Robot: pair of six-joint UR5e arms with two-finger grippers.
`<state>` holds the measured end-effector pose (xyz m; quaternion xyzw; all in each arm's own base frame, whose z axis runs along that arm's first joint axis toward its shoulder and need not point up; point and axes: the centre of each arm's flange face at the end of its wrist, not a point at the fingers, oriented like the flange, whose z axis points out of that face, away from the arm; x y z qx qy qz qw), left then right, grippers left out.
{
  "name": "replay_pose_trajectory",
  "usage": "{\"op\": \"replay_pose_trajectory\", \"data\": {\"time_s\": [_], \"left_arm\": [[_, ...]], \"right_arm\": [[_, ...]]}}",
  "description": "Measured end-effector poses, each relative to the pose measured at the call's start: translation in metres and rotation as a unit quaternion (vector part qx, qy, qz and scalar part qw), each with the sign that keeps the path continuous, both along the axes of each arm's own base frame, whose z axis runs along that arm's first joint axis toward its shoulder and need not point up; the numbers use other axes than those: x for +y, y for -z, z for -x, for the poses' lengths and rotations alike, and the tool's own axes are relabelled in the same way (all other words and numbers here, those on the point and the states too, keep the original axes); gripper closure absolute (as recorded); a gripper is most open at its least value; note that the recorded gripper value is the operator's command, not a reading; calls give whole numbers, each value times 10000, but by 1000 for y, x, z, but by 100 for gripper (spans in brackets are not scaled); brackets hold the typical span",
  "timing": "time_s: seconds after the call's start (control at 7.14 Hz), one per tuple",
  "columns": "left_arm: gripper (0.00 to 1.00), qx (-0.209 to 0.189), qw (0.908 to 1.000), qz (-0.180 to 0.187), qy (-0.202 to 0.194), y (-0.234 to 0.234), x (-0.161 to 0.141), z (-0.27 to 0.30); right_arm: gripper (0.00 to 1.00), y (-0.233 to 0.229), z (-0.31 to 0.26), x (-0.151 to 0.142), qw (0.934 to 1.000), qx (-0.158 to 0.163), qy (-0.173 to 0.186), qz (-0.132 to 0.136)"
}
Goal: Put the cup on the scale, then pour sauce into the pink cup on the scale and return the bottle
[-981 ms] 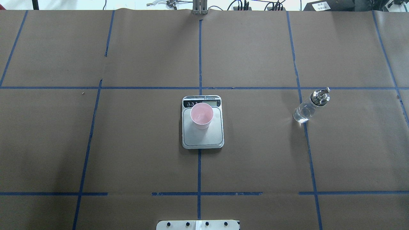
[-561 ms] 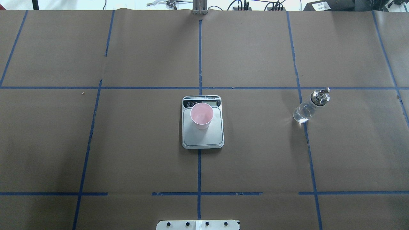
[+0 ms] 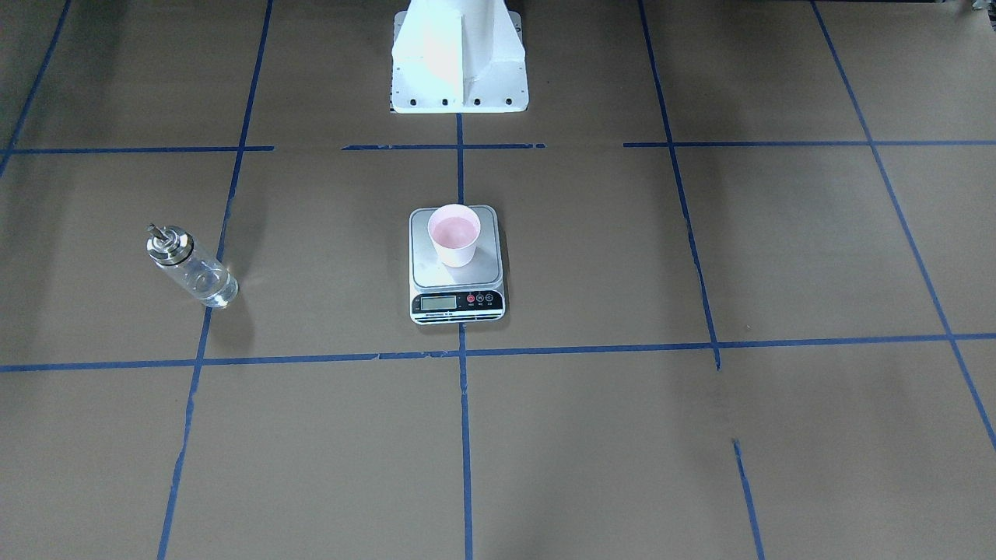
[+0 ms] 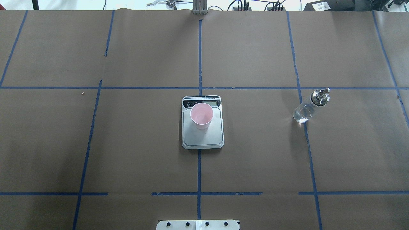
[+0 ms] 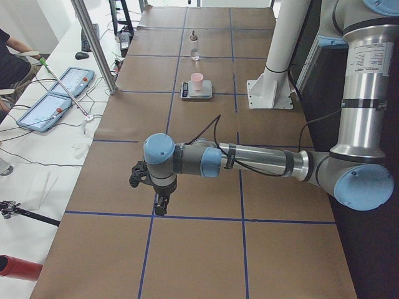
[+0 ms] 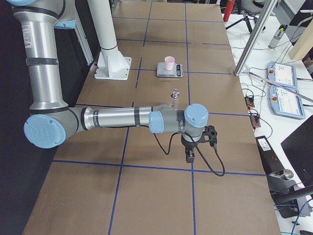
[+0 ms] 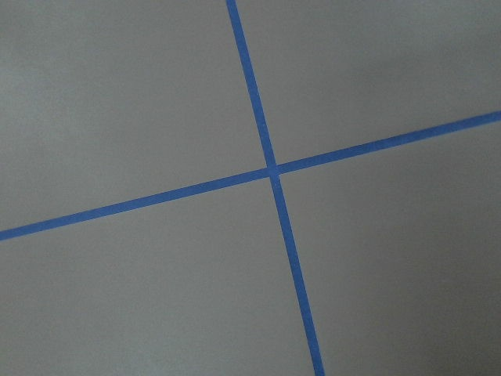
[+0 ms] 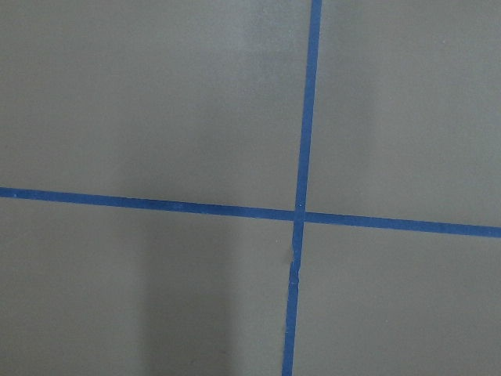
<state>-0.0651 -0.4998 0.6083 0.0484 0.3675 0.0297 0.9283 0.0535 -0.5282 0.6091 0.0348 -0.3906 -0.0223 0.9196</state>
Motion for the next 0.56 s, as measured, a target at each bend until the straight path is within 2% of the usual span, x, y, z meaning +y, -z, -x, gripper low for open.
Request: {"op": "replay_pose_trajectory", "data": {"time_s": [0.56], "left_arm": [[0,21,9997,158,191,0,0,2]], "right_arm": [[0,-2,0,2,10000,-27,5,11]]}}
